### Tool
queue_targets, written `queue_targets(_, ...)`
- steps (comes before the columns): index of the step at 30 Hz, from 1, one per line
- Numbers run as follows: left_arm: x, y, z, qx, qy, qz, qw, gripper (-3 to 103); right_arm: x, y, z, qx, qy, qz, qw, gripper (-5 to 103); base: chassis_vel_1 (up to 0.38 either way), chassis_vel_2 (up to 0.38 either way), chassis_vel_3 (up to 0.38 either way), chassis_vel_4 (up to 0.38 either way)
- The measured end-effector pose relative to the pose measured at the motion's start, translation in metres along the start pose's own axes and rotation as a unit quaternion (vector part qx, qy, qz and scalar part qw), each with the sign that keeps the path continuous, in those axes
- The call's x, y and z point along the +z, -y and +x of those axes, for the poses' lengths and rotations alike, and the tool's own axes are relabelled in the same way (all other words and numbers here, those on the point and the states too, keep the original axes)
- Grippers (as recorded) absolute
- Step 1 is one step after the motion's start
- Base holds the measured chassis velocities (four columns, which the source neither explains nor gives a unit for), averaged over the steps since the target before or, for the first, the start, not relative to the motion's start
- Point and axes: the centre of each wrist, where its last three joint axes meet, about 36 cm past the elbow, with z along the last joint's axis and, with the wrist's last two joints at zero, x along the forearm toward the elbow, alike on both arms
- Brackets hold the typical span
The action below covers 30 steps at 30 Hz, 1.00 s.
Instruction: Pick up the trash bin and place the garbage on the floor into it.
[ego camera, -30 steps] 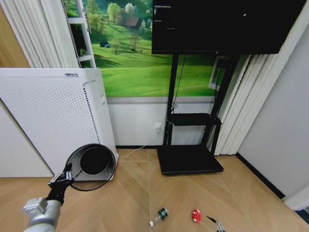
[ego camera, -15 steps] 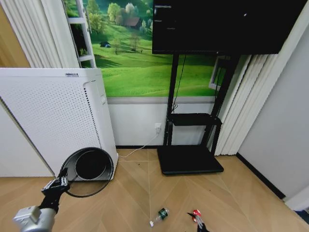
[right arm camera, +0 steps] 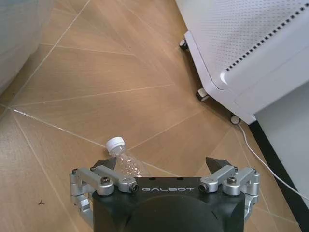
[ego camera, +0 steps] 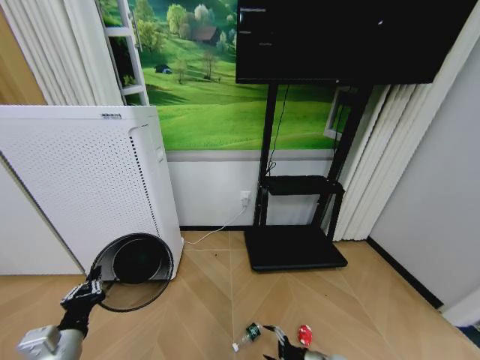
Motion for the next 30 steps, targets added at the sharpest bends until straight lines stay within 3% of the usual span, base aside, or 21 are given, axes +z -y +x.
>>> queue_targets(11, -0.008, 0.006, 0.008, -0.011, 0.002, 0.016, 0.9998, 2, 0.021, 0.015, -0.021, -0.050, -0.007, 0.024, 0.998, 100, 0.000, 0.000, 0.000, 0.000)
queue_targets(19, -0.009, 0.008, 0.015, -0.021, -0.001, 0.028, 0.9994, 2, 0.007, -0.003, -0.064, -0.066, 0.013, 0.018, 0.998, 100, 0.000, 0.000, 0.000, 0.000)
queue_targets(23, -0.010, 0.007, 0.016, -0.023, 0.000, 0.030, 0.9993, 2, 0.002, -0.013, -0.079, -0.061, 0.012, 0.010, 0.998, 100, 0.000, 0.000, 0.000, 0.000)
queue_targets(30, -0.010, 0.007, 0.019, -0.024, -0.002, 0.032, 0.9992, 2, 0.007, -0.005, -0.089, -0.031, -0.027, 0.001, 0.999, 100, 0.000, 0.000, 0.000, 0.000)
